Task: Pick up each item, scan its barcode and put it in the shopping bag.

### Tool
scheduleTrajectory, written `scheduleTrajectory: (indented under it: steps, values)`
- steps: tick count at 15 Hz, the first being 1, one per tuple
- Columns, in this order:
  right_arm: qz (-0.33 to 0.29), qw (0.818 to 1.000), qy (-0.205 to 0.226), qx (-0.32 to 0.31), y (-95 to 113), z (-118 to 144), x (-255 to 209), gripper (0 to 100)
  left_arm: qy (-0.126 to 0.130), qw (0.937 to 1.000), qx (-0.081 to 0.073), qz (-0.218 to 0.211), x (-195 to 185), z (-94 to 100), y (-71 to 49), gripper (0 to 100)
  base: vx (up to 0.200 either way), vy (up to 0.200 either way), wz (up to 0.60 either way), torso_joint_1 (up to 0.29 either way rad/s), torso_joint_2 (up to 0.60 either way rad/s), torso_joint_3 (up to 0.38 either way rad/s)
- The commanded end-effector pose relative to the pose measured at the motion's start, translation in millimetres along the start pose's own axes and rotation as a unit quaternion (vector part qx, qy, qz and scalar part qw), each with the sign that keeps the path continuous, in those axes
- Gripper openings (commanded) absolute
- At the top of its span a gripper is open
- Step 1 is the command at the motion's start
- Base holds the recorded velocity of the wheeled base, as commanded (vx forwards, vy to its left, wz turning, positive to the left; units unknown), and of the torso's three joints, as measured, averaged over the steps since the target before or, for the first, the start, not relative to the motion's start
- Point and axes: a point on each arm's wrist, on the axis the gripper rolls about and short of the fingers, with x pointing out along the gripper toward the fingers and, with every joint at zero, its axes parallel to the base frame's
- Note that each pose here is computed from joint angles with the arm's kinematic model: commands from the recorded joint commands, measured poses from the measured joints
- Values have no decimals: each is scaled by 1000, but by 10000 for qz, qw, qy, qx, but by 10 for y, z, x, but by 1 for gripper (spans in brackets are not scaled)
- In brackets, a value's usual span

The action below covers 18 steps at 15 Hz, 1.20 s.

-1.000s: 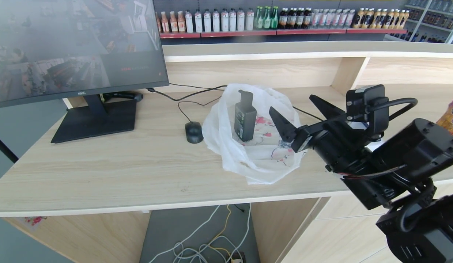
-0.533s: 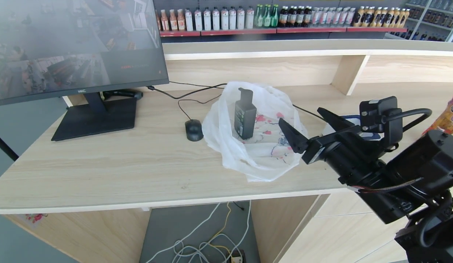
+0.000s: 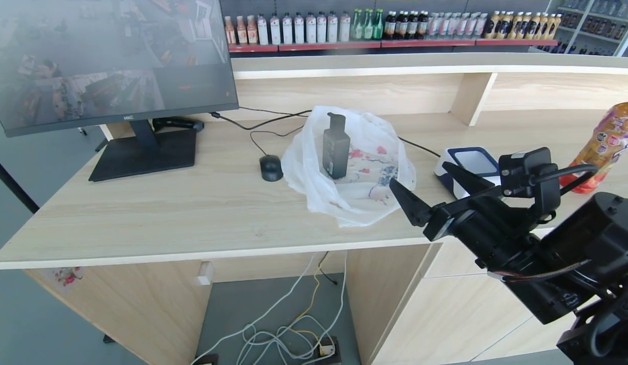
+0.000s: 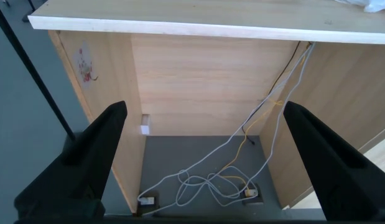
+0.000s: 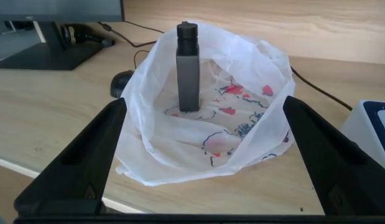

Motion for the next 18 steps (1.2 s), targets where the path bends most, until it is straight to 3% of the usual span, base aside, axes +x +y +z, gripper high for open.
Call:
scheduleTrajectory:
  steps: [1, 8, 10, 18]
  values:
    - [-149, 9998, 114, -60, -90, -46, -32, 100, -3, 10000, -2, -3, 0, 0, 0, 100, 0, -200, 0, 2, -2, 2]
    - [-468, 9987, 102, -146, -266, -52, -1, 100, -3, 10000, -18, 4, 0, 0, 0, 100, 0, -200, 0, 5, 4, 2]
    - [-629, 9978, -73, -174, -352, 15, 52, 100, -3, 10000, -25, 4, 0, 0, 0, 100, 0, -200, 0, -2, 5, 0]
    - [-653, 9977, -3, -188, -367, -25, 57, 100, -3, 10000, -25, 4, 0, 0, 0, 100, 0, -200, 0, 4, 4, 2]
